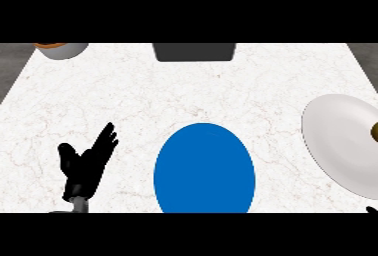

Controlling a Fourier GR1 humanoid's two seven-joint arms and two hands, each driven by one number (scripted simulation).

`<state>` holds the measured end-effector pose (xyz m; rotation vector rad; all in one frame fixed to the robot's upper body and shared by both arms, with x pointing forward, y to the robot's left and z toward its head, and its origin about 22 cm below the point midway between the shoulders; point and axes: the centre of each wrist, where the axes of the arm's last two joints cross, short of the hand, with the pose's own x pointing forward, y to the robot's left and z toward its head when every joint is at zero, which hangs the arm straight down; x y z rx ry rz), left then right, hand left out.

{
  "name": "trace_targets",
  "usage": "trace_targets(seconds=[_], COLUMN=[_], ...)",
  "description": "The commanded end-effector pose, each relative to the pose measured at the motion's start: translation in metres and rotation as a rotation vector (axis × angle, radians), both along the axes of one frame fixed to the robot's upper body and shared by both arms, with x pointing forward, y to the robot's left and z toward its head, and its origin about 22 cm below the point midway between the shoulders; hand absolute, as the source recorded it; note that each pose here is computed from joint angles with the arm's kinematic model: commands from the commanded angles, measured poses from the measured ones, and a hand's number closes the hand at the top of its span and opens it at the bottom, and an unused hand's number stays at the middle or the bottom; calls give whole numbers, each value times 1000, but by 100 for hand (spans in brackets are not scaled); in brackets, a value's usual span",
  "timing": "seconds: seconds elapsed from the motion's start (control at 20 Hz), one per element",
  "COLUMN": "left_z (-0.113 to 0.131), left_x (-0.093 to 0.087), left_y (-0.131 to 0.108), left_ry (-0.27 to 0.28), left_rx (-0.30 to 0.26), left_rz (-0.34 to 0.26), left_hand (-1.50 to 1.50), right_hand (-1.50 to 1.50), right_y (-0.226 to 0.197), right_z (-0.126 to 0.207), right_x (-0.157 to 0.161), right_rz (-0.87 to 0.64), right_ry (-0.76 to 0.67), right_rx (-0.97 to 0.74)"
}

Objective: Pick the lemon from the plate and place it in the plate

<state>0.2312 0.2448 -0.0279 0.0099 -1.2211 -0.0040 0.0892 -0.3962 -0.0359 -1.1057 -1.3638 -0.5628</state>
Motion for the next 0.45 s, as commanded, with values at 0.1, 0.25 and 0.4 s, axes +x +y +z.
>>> trace_targets(seconds=[0.1, 0.25, 0.4], left_z=[-4, -4, -7], left_x=[-7, -4, 10], left_y=[-2, -1, -19], left_ry=[35, 40, 42], left_rx=[7, -4, 0], left_rz=[7, -11, 11], left_hand=[0, 0, 0], right_hand=[-150, -150, -150], right_y=[48, 49, 46], right_z=[5, 8, 10], right_x=[-33, -37, -36], right_rz=[8, -7, -15], right_ry=[75, 73, 87], right_rx=[-9, -5, 0])
